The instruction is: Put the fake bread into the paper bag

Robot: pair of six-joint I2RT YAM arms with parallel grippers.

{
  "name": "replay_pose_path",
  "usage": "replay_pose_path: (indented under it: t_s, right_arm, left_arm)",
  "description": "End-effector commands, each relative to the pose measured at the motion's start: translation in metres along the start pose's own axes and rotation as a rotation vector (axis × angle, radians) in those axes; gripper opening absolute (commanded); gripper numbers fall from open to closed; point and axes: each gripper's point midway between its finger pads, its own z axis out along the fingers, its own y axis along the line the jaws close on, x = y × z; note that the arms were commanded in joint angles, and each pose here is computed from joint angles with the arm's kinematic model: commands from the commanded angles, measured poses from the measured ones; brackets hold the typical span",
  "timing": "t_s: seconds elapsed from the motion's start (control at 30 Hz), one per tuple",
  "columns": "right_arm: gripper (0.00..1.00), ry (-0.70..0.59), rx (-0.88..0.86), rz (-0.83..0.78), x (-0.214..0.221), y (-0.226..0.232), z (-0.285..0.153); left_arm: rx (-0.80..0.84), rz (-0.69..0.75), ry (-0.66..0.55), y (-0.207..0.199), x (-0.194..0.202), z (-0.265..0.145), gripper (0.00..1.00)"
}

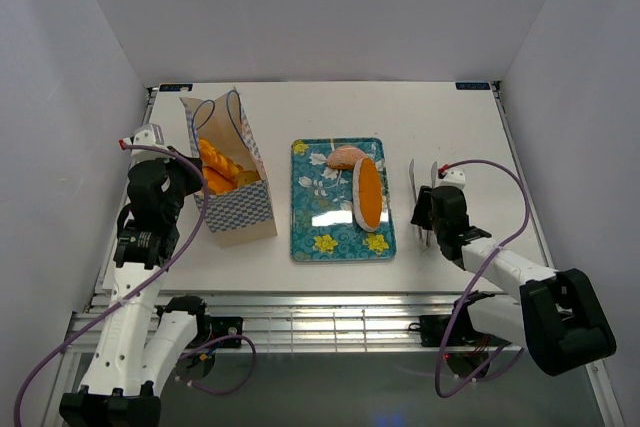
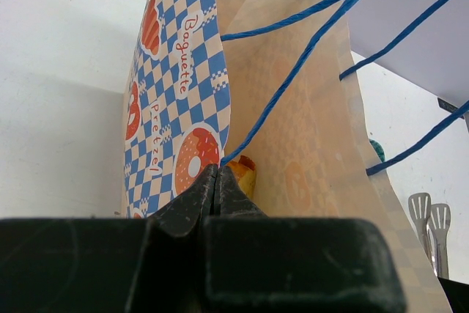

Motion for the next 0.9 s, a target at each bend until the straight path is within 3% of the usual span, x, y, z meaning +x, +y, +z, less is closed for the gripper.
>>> replay_pose_path:
  t_s: [0.0,0.1,0.13,0.5,0.53,0.67,0.87]
  right_arm:
    - [0.56,-0.034,-0.026,0.035,-0.007,0.006,0.006]
    - [0.57,-0.008,-0.021,0.037,-0.001,0.005,0.010]
    - [0.64,-0.001,-0.020,0.036,0.001,0.005,0.010]
    - [0.68,0.044,-0.008,0.035,0.014,0.004,0.017]
    - [0.73,0.048,-0.007,0.036,0.015,0.004,0.018]
    - [0.80,0.058,-0.019,0.030,0.017,0.006,0.019]
    - [0.84,0.055,-0.016,0.032,0.017,0.005,0.019]
  left_arm:
    - [0.007,0.006,0.014,0.000,0.005,0.001,0.09]
    - [0.007,0.005,0.011,-0.001,0.004,0.001,0.09]
    - [0.008,0.006,0.013,-0.001,0.005,0.001,0.09]
    - [-0.004,0.008,0.019,0.002,0.007,0.003,0.09]
    - [-0.003,0.008,0.018,0.001,0.006,0.003,0.09]
    - [-0.017,0.004,0.011,0.004,0.005,0.002,0.09]
    - [-0.035,0.007,0.019,0.007,0.007,0.005,0.09]
